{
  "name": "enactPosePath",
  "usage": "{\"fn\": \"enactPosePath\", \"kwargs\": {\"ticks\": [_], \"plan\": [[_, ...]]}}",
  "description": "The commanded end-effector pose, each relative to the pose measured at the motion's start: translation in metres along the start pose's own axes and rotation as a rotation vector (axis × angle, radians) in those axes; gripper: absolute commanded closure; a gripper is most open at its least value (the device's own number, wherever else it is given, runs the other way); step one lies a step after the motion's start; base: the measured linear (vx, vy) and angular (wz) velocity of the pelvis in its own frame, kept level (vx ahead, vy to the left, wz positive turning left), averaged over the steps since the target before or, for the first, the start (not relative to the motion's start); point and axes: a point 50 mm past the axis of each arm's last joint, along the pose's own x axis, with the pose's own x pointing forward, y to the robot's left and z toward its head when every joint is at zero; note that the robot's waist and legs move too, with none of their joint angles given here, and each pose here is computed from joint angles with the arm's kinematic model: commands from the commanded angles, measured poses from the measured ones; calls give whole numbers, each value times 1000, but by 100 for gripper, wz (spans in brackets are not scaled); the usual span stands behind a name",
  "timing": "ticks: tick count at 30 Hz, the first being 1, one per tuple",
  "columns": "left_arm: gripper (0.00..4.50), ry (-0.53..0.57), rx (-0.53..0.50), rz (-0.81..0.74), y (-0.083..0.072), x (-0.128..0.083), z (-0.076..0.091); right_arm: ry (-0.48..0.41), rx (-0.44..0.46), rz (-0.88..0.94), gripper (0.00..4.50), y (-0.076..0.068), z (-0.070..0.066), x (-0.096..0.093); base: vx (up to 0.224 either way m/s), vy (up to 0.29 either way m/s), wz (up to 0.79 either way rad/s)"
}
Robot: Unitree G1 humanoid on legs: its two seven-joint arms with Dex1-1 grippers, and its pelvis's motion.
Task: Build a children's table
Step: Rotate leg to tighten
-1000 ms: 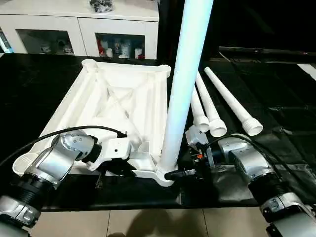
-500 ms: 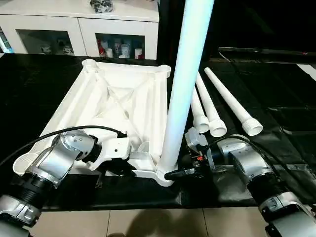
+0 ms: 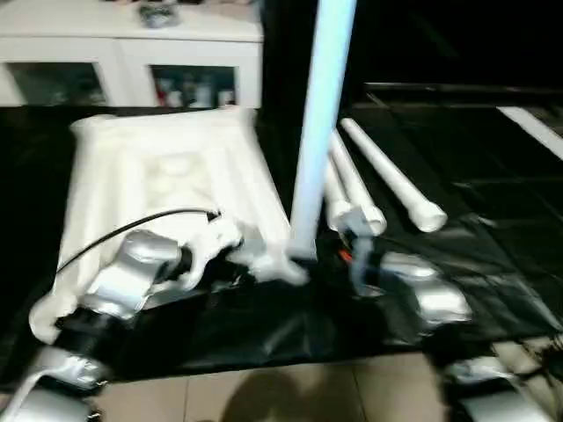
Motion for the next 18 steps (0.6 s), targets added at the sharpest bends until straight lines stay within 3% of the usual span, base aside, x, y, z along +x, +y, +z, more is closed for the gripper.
{"fn": "enactPosePath", "kwargs": {"ticks": [1, 5, 6, 10, 18], "plan": [[450, -84, -43, 111, 0, 12, 23, 29, 40, 63, 176, 35, -5, 31, 0, 0, 0], [450, -120, -95, 186, 0, 19, 29, 49, 12, 38, 176, 40, -6, 38, 0, 0, 0], [450, -124, -100, 215, -2, 22, 33, 44, -7, 26, 120, 41, -5, 39, 0, 0, 0], [450, -115, -79, 208, -7, 26, 35, 19, 22, -21, 85, 35, -5, 37, 0, 0, 0], [450, -65, -14, 111, -10, 16, 23, -26, -55, -26, 5, 18, -1, 17, 0, 0, 0]]}}
